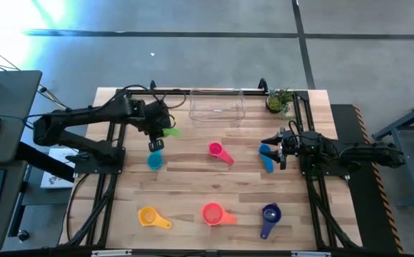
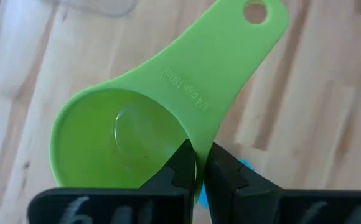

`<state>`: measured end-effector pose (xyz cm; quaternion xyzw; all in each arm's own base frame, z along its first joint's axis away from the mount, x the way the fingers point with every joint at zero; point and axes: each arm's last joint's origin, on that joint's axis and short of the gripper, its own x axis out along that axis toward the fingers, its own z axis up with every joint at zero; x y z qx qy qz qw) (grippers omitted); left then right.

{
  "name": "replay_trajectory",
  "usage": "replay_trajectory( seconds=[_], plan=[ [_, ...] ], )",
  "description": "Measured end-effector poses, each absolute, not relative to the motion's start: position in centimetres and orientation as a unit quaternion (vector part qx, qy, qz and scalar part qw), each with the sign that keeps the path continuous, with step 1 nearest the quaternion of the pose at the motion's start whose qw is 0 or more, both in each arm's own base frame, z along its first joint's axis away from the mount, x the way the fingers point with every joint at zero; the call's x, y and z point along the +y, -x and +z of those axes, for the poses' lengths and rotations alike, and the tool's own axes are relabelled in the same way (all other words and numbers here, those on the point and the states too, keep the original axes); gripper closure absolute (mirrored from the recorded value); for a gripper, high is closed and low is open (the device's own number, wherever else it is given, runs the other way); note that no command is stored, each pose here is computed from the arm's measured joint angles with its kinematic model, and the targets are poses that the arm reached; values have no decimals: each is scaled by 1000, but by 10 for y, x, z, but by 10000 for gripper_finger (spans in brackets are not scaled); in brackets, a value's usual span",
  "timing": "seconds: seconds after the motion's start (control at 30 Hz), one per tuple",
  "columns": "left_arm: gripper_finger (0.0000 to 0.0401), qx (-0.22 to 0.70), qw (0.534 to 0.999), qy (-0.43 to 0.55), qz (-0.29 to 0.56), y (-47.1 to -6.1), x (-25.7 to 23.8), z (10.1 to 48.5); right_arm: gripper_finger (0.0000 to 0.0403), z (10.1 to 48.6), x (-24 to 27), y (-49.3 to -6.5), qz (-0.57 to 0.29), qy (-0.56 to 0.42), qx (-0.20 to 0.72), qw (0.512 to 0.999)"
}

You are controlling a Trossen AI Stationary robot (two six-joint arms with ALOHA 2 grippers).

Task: Nest measuring cups in basket
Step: Stack the green measuring cup on the orange measuring cup

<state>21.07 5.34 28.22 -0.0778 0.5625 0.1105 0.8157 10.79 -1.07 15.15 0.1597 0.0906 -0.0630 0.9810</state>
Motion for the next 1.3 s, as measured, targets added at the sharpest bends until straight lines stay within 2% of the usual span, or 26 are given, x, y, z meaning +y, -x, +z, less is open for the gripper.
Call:
replay_trajectory(
  seconds=[0.47, 0.9, 1.3],
  plan=[
    [389, 526, 845, 75, 54, -227, -28, 309, 137, 151, -11, -108, -63, -160, 91, 981],
    [389, 540, 839, 64, 28, -248, -104, 304, 137, 151, -11, -108, -63, -160, 91, 981],
    [389, 511, 858, 35, 26, -295, -159, 298, 137, 151, -11, -108, -63, -160, 91, 981]
  ],
)
